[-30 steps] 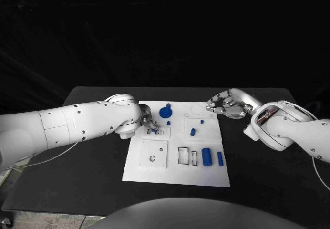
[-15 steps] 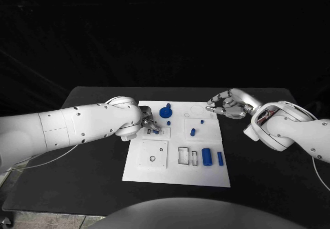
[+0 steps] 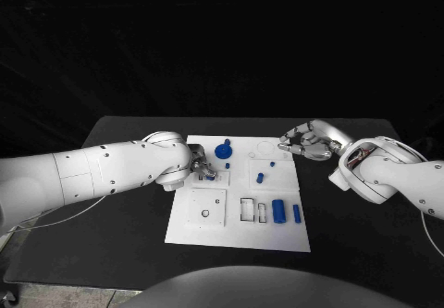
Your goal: Assemble the parts on the task board
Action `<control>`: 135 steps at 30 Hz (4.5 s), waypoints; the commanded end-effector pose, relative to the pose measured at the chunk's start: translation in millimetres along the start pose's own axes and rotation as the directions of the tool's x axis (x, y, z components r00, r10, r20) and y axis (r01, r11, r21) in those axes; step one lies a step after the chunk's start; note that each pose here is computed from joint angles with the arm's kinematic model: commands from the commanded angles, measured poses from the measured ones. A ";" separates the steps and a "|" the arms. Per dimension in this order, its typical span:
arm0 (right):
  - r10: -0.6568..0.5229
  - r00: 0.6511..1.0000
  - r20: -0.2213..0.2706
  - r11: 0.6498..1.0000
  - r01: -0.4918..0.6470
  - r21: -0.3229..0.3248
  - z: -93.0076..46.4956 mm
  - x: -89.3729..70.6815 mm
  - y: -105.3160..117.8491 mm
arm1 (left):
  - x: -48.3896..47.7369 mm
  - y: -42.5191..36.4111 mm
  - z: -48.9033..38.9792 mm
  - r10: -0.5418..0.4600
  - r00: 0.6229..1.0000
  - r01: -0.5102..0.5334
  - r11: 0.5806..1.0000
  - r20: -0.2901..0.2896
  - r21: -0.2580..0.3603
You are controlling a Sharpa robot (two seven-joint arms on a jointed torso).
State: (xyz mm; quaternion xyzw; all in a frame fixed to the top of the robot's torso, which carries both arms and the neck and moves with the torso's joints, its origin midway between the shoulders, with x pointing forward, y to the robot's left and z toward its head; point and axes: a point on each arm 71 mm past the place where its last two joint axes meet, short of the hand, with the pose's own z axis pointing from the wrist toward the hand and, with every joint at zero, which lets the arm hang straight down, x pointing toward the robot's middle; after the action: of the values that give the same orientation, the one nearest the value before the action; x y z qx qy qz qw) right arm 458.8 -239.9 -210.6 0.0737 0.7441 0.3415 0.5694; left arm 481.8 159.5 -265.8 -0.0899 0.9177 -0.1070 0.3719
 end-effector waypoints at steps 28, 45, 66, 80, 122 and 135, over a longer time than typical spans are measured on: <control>0.010 0.999 -0.032 1.000 -0.010 0.025 0.8 2.5 -2.8 | 5.2 0.8 1.7 0.014 0.999 -0.014 1.000 -0.028 -0.003; 0.011 1.000 -0.021 1.000 -0.010 0.027 0.3 0.6 -4.8 | -39.5 -23.4 -29.2 0.082 0.992 -0.089 0.993 0.101 0.076; 0.018 0.999 -0.029 1.000 -0.018 0.012 2.6 2.7 -1.9 | -42.8 -54.9 -4.9 0.162 0.983 -0.170 0.981 0.085 0.096; 0.019 0.999 -0.032 1.000 -0.019 0.015 1.0 2.1 -3.0 | -39.7 -45.0 -0.6 0.116 0.983 -0.134 0.983 0.144 0.127; 0.020 0.999 -0.041 1.000 -0.019 0.023 0.1 3.1 -6.6 | -64.3 26.2 24.8 0.123 0.979 -0.108 0.989 0.164 -0.097; 0.020 0.999 -0.043 1.000 -0.019 0.024 0.2 3.7 -6.5 | -63.2 25.3 27.9 0.126 0.981 -0.113 0.989 0.149 -0.096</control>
State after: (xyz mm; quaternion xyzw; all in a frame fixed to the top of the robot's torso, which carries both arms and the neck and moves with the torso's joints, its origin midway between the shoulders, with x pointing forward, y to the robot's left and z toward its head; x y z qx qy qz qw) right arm 460.0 -243.8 -216.8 0.0828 0.7573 0.3376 0.5529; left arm 544.6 197.1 -248.7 -0.0666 0.8882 -0.0369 0.4532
